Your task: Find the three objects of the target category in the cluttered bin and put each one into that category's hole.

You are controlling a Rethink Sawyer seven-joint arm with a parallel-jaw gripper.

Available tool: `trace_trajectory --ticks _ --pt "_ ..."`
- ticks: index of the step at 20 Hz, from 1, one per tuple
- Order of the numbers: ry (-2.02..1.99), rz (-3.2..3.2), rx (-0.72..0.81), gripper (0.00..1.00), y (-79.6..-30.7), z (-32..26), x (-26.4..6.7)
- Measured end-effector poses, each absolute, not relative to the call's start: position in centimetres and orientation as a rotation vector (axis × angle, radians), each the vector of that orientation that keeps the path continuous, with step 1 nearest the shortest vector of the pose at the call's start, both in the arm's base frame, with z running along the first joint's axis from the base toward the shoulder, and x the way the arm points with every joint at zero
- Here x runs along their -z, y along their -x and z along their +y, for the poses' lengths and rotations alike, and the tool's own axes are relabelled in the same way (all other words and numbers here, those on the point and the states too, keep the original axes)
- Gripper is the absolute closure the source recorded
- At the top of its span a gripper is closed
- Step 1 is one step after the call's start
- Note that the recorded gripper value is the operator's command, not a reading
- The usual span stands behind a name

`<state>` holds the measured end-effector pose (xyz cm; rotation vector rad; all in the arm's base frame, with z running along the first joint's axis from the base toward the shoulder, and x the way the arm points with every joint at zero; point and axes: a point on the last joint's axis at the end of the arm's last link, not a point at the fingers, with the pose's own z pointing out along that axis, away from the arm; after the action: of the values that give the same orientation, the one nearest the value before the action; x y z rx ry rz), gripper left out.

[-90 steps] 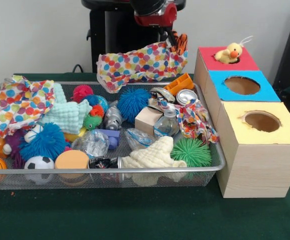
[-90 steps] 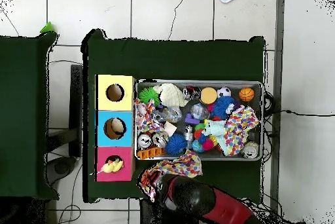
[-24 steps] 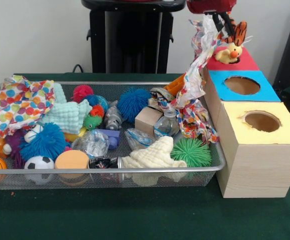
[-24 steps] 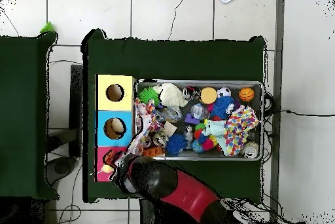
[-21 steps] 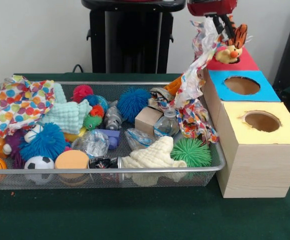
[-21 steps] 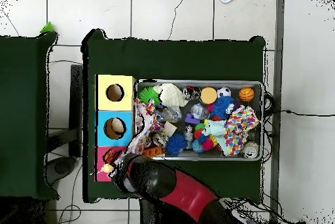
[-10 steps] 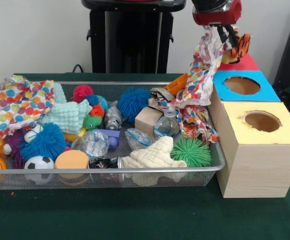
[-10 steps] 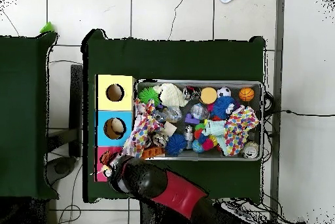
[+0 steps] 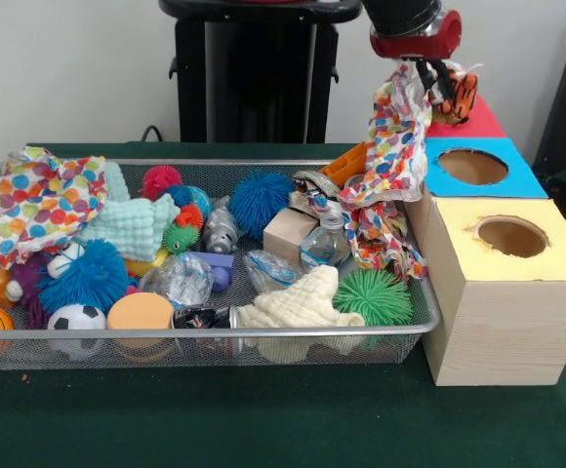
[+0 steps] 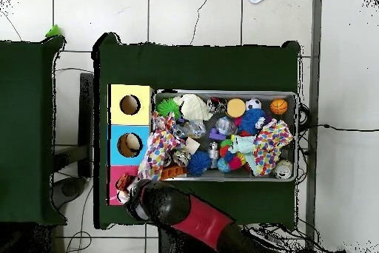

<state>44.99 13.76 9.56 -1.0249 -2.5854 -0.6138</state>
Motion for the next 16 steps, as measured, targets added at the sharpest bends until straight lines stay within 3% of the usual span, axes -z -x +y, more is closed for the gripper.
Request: trace_trajectory --ticks 16 --pt "1.044 -2.58 0.564 1.0 -43.7 12.2 -8.4"
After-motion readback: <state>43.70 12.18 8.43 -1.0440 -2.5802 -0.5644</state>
